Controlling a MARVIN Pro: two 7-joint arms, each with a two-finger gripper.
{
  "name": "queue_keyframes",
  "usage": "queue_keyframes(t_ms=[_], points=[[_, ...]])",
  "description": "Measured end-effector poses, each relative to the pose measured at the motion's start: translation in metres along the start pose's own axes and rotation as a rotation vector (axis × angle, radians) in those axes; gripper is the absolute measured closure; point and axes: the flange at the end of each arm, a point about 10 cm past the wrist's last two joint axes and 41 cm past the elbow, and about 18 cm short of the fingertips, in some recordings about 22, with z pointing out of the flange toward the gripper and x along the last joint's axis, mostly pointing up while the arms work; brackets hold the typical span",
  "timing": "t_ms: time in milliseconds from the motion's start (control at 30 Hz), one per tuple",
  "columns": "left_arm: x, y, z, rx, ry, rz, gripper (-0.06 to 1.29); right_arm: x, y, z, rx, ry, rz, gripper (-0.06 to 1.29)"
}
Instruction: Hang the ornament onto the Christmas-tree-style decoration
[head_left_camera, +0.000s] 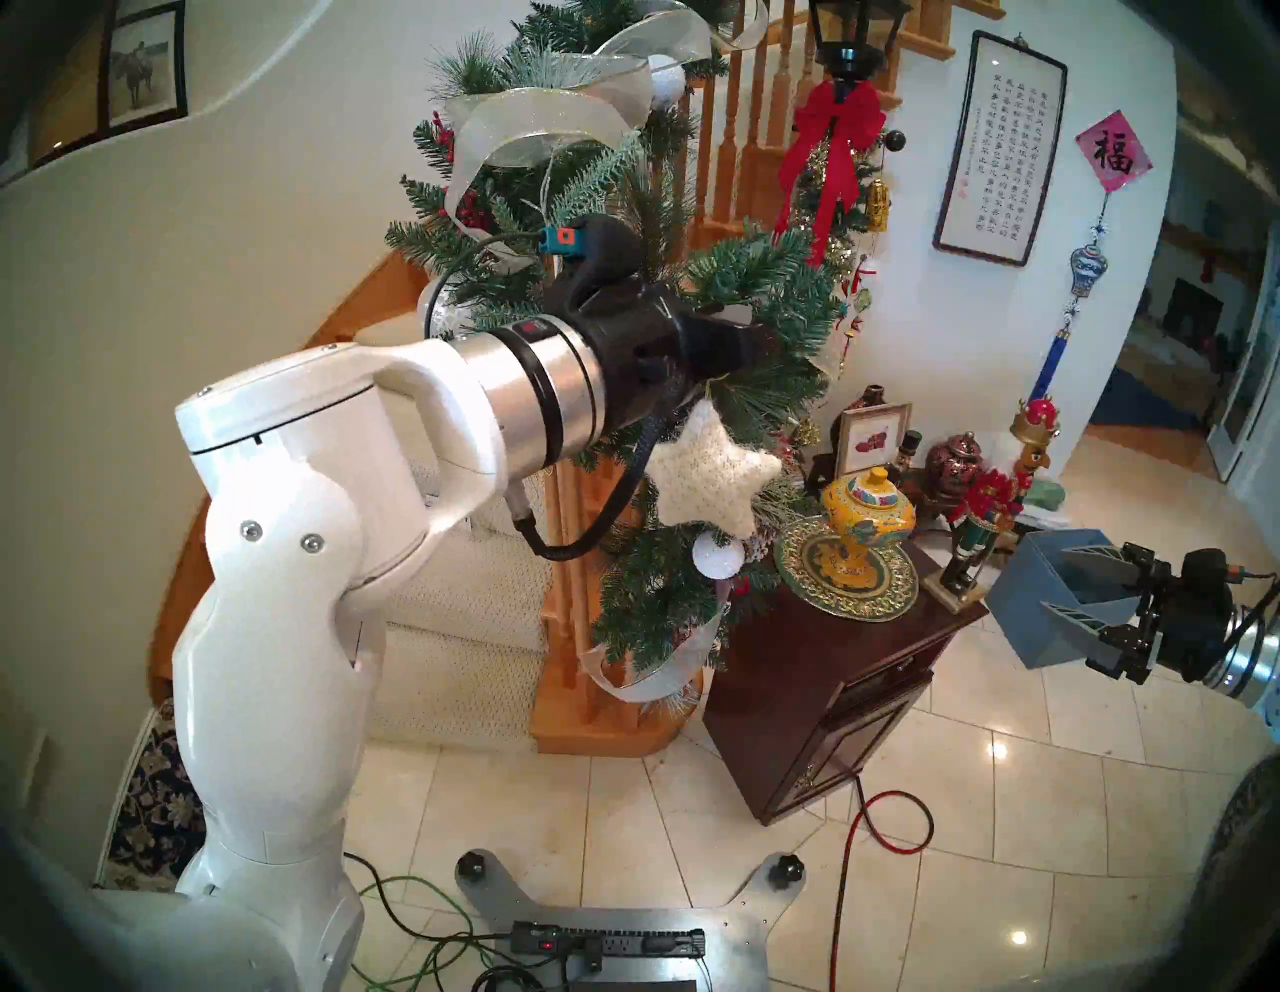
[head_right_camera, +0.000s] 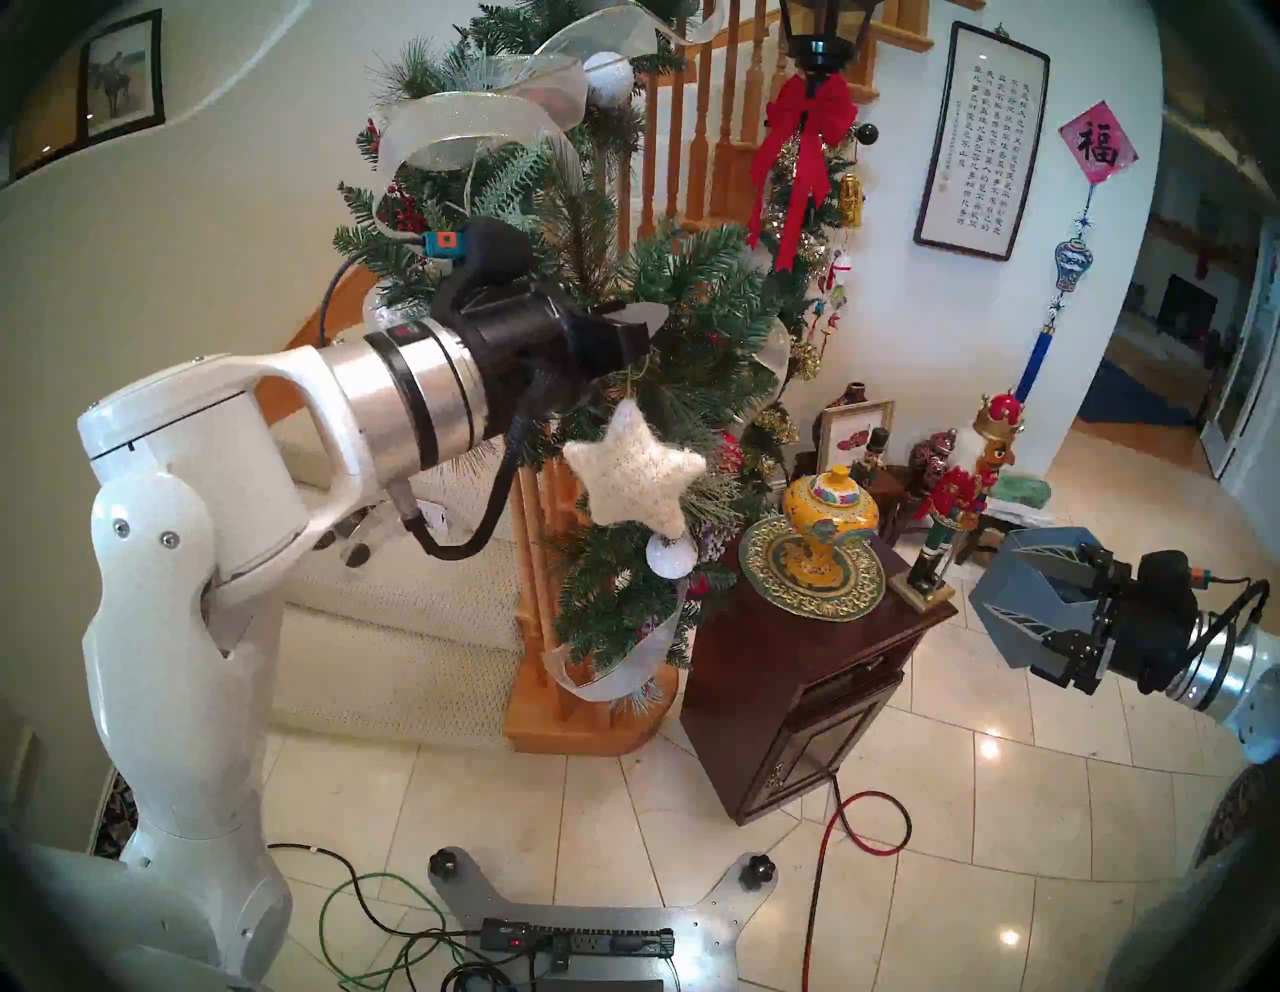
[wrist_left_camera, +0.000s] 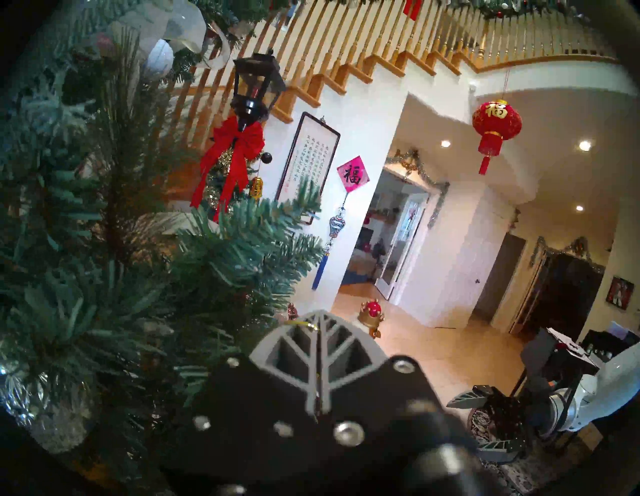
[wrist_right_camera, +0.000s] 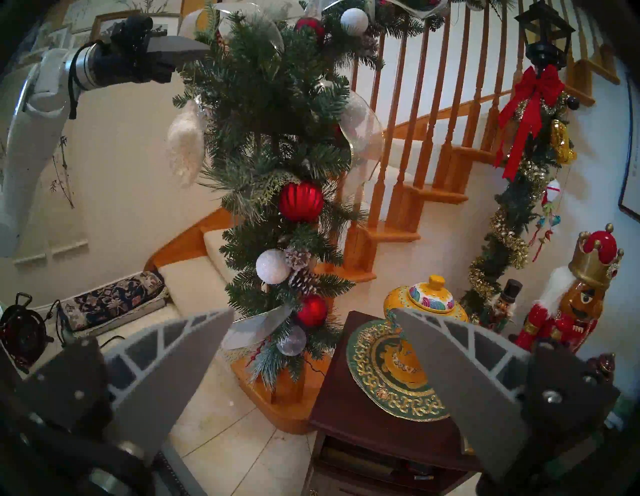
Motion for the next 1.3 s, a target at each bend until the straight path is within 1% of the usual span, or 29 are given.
queue_keyframes(t_ms=[533,1300], points=[[0.0027,-0.0015,-0.0025,-0.012,0.0,-0.01,1.25,0.0,-0.0003,0.0,0.003,-0.002,-0.001,0.01],[0.002,-0.0012,-0.005,-0.046,-0.017,-0.03,1.25,0.0,-0.0004,-0.0001,0.005,-0.003,-0.003,0.01]])
